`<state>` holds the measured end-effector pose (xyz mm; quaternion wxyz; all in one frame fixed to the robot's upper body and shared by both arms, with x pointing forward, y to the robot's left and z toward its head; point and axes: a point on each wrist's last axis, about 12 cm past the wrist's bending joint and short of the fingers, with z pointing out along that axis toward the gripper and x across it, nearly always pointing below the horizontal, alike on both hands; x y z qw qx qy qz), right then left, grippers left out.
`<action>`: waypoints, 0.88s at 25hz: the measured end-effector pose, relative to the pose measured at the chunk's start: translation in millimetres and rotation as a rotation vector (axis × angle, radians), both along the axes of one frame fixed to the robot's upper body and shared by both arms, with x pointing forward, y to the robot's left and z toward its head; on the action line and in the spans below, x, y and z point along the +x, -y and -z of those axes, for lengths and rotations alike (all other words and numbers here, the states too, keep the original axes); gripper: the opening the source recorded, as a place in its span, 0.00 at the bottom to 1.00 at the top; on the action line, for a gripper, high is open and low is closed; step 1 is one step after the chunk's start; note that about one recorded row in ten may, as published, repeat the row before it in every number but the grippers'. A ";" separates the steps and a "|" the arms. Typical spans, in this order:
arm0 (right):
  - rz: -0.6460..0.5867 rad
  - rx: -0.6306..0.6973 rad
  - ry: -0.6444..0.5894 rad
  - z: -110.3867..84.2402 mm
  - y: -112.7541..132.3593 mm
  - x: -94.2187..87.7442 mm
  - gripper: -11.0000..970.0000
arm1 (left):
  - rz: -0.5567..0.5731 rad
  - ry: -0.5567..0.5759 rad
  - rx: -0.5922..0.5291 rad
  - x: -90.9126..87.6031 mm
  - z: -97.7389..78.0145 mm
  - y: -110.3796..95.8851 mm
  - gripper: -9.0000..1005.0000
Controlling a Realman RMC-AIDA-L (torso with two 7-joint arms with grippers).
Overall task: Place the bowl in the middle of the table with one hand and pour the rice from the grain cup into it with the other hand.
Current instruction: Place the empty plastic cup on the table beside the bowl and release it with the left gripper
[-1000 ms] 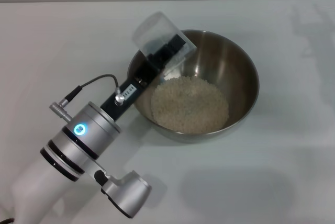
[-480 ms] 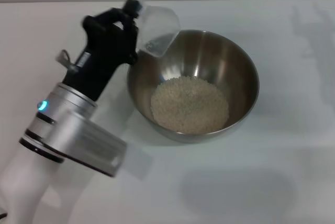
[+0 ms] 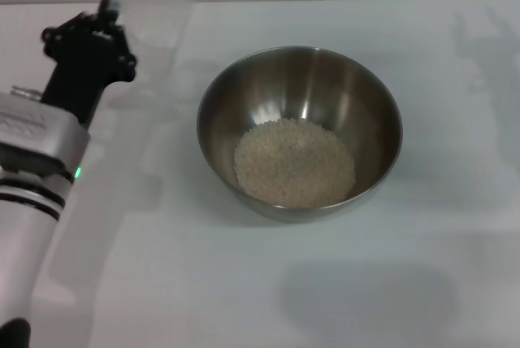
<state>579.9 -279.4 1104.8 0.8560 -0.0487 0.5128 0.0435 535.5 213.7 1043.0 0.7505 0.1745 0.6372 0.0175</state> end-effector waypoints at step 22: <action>-0.005 -0.001 -0.001 0.7 -1.3 -0.8 0.55 | -0.079 -0.355 -0.198 7.5 35.9 -18.8 0.06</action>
